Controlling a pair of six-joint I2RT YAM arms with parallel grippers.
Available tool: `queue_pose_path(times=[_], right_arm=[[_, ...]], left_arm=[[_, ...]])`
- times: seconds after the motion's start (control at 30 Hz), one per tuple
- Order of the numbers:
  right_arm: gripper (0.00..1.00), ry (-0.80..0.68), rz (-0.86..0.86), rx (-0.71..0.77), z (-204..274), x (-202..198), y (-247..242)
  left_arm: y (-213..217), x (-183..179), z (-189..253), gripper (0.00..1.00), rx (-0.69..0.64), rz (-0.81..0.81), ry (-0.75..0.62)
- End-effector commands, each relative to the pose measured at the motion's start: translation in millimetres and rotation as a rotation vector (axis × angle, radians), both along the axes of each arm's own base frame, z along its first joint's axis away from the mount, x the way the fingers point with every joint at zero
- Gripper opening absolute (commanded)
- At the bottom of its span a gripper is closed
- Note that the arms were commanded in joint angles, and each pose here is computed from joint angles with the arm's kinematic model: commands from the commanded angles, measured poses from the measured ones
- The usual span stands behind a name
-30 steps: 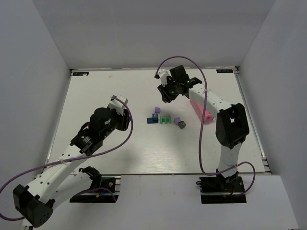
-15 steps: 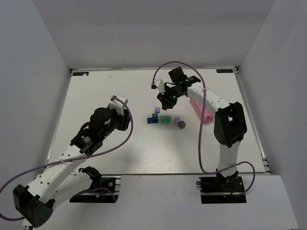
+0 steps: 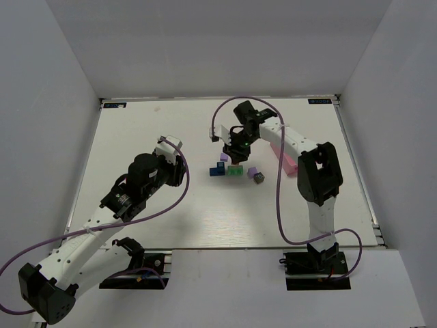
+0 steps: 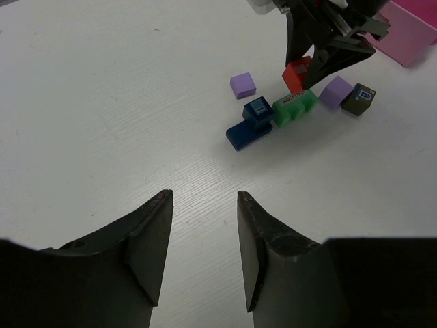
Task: Build the wood block tower
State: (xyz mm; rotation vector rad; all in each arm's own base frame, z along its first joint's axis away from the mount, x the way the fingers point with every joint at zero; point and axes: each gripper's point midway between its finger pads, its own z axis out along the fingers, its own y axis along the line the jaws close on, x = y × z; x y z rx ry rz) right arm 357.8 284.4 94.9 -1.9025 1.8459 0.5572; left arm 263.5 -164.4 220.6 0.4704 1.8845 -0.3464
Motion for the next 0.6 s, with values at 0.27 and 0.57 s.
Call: queue_pose_path(times=[0.27, 0.57], right_arm=[[0.03, -0.018, 0.133, -0.022, 0, -16, 20], [0.03, -0.016, 0.128, -0.055, -7, -14, 18]], left_arm=[[2, -1, 2, 0.53, -0.011, 0.005, -0.005], [2, -1, 2, 0.53, -0.011, 0.005, -0.005]])
